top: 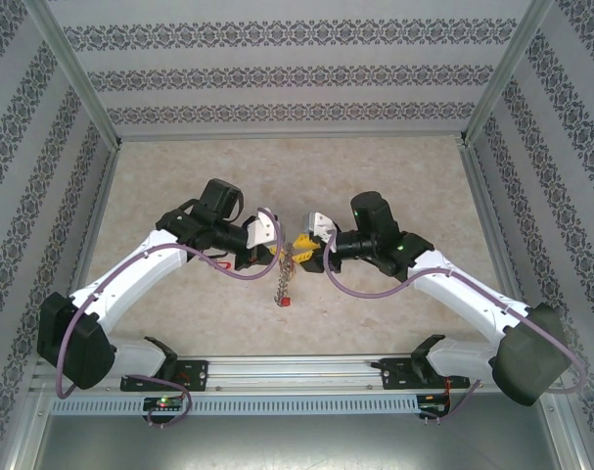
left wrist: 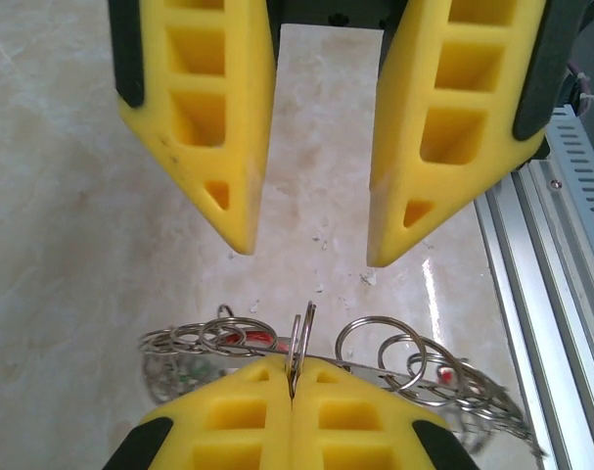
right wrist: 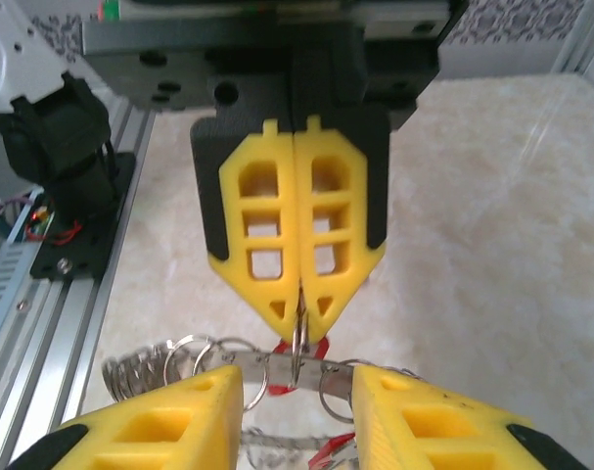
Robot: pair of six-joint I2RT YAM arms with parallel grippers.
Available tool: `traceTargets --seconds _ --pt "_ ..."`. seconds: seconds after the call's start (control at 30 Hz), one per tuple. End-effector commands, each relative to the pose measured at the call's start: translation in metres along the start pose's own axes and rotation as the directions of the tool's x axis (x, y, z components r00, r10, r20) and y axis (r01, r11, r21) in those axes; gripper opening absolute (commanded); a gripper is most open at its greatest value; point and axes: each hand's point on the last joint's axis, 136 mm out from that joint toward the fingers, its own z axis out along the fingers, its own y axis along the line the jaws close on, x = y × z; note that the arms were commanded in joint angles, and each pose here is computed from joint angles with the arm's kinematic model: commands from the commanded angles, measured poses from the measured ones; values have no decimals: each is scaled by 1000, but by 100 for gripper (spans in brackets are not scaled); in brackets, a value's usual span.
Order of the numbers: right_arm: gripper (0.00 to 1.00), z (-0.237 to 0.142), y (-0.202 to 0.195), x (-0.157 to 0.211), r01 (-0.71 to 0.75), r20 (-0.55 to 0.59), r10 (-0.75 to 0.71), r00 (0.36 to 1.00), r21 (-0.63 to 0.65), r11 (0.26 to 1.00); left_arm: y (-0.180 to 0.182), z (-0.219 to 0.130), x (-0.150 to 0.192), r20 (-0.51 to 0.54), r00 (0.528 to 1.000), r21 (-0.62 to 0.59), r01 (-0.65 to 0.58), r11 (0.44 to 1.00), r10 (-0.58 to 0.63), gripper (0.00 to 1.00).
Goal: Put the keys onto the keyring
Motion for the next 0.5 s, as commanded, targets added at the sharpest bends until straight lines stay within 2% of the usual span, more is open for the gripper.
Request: traceTargets --seconds 0.0,0.3,0.47 --pt "35 -4 2 5 24 -36 -24 999 -12 1000 -5 -2 -21 53 996 20 -76 997 75 0" --pt "38 1 9 0 47 -21 -48 999 -48 998 -6 7 -24 39 997 46 -66 997 65 0" --pt "33 5 10 -2 51 -16 -52 999 -63 997 -6 9 -27 61 997 56 -54 997 51 0"
